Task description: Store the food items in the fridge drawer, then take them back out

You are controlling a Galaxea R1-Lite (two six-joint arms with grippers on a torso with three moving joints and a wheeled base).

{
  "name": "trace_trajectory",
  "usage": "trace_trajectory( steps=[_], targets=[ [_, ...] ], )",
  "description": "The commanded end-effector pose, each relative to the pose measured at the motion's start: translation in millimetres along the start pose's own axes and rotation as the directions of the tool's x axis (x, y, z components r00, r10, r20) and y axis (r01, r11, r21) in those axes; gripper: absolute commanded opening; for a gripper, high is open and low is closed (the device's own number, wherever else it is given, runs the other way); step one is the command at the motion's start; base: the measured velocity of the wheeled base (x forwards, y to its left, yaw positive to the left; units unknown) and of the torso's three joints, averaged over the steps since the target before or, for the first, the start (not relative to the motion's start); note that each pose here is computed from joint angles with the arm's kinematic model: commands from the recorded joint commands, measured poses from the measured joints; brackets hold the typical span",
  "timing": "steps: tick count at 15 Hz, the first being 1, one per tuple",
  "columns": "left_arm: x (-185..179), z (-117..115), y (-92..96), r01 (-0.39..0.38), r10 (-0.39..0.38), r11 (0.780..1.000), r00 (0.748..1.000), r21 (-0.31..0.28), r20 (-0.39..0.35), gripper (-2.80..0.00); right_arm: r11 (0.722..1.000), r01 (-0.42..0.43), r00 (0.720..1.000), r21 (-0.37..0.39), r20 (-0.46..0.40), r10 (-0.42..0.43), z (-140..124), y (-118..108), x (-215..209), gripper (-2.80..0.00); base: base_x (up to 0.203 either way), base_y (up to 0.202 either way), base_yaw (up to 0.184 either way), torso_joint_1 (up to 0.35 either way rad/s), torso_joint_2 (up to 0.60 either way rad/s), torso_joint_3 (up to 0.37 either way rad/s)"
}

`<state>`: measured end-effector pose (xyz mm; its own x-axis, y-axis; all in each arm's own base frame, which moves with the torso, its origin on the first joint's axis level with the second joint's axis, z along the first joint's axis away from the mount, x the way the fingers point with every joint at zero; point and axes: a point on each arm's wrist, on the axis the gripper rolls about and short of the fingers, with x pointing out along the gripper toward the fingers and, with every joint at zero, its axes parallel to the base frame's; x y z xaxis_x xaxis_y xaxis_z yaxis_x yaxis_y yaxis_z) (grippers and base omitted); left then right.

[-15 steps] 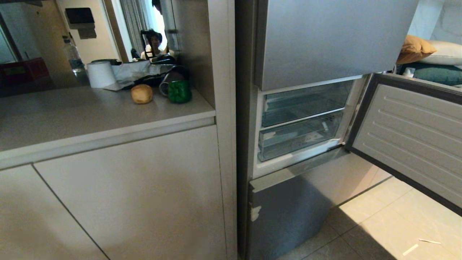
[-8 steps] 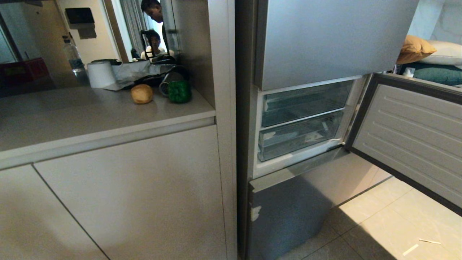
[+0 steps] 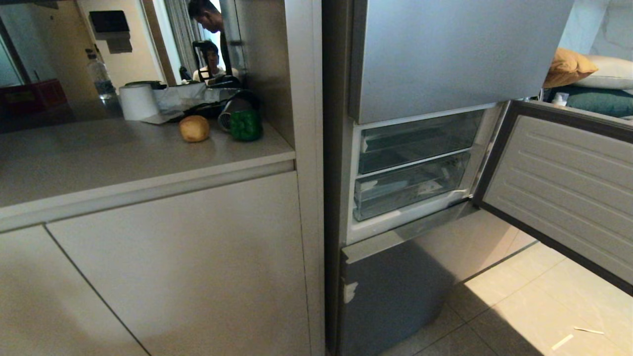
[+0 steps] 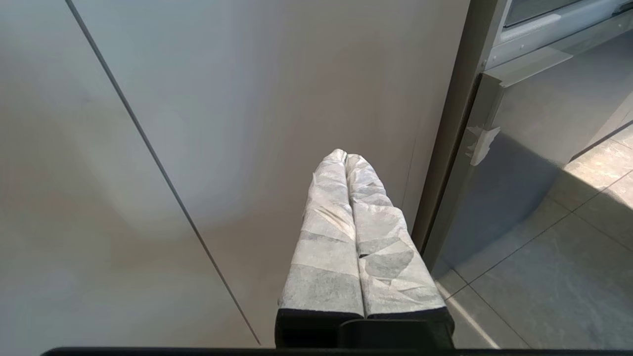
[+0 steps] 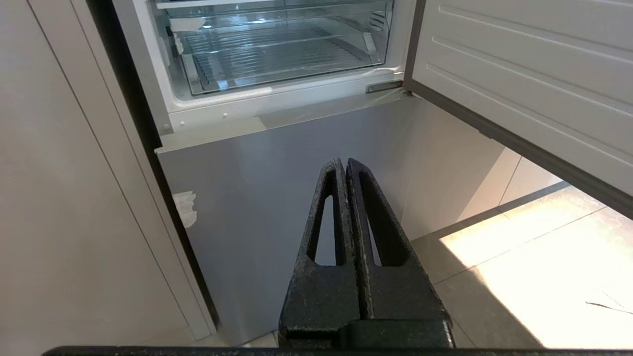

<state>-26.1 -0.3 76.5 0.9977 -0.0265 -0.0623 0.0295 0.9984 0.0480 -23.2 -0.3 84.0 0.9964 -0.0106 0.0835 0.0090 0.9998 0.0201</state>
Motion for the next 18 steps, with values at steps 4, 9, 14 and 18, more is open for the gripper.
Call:
trace_trajectory(
  steps=[4, 9, 14, 18],
  targets=[
    [0.1, 0.1, 0.0, 0.000, 0.000, 1.000, 1.000, -0.005, -0.001, -2.80, 1.000, 0.001, 1.000, 0.000, -0.028, -0.001, -8.6, -0.2, 1.6, -2.80, 0.000, 0.000, 0.000, 0.000, 0.00, 0.000],
    [0.1, 0.0, 0.0, 0.000, 0.000, 1.000, 1.000, 0.000, -0.002, -2.80, 1.000, 0.001, 1.000, 0.000, -0.030, -0.001, -8.6, -0.2, 1.8, -2.80, 0.000, 0.000, 0.000, 0.000, 0.00, 0.000],
    [0.1, 0.1, 0.1, -0.002, 0.002, 1.000, 1.000, -0.005, -0.001, -2.80, 1.000, 0.001, 1.000, -0.001, -0.028, -0.001, -8.6, -0.2, 1.6, -2.80, 0.000, 0.000, 0.000, 0.000, 0.00, 0.000],
    [0.1, 0.0, -0.1, 0.003, -0.003, 1.000, 1.000, 0.001, -0.002, -2.80, 1.000, 0.001, 1.000, 0.000, -0.030, -0.001, -8.6, -0.2, 1.8, -2.80, 0.000, 0.000, 0.000, 0.000, 0.00, 0.000]
  ],
)
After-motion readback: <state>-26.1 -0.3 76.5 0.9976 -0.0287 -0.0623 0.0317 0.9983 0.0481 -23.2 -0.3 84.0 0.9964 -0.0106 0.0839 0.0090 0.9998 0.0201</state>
